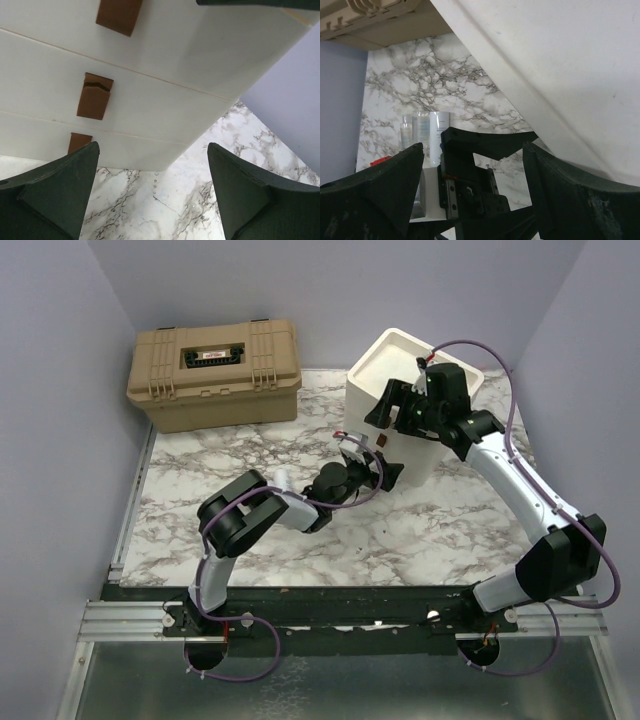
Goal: Organize the makeup
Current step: Close the drawer in the storage box.
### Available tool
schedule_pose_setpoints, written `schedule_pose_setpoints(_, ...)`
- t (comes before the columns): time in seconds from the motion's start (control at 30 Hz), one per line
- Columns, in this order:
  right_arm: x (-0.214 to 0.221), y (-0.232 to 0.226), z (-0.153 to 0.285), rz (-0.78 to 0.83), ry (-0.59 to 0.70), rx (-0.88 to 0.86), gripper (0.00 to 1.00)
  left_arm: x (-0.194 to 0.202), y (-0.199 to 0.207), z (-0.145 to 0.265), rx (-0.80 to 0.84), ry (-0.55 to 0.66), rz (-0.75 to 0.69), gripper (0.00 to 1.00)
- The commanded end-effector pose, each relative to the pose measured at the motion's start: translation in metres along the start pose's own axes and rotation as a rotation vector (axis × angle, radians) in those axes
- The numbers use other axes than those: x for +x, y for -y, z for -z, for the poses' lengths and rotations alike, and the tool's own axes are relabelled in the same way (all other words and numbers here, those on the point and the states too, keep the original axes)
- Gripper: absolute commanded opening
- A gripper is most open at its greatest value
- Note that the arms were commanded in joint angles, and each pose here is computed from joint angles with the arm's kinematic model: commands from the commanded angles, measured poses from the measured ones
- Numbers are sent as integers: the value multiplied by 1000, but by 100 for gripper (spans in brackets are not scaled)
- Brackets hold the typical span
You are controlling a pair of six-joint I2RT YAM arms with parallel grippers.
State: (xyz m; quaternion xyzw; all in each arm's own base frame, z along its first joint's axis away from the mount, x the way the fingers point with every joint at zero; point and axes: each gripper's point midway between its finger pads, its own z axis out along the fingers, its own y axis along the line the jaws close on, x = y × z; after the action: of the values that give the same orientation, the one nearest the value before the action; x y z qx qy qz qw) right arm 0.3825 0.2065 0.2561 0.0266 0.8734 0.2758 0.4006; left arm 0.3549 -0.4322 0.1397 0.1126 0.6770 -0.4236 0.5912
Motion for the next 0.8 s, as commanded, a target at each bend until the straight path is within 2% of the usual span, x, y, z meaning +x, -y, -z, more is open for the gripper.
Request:
schedule_pose_setpoints(0.0, -11, -3, 16, 92, 34, -28, 86, -19, 18, 11, 86, 10, 10, 91)
schedule_pose_setpoints(0.13, -24, -35, 32, 151, 62, -173, 86, -24, 17, 25, 80, 9, 25, 91)
schedule_pose_setpoints(0.2, -43, -27, 34, 144, 141, -98, 86, -25, 14, 31, 73, 7, 36, 91)
schedule_pose_setpoints(0.3, -86, 11, 49, 60, 344, 167, 85, -26, 8, 36, 60, 5, 47, 91)
schedule_pose_setpoints(0.37, -97, 16, 53, 112, 420, 184, 86, -25, 4, 39, 55, -2, 55, 91)
schedule_pose_setpoints(0.47, -98, 9, 45, 207, 369, 157, 86, -24, 1, 40, 50, -3, 59, 91)
schedule_pose_setpoints(0.63, -68, 28, 18, 195, 185, 224, 87, -19, 3, 42, 69, -19, 57, 91)
schedule_pose_setpoints(0.77, -42, 31, 8, 187, 130, 175, 87, -17, -1, 44, 58, -24, 43, 91)
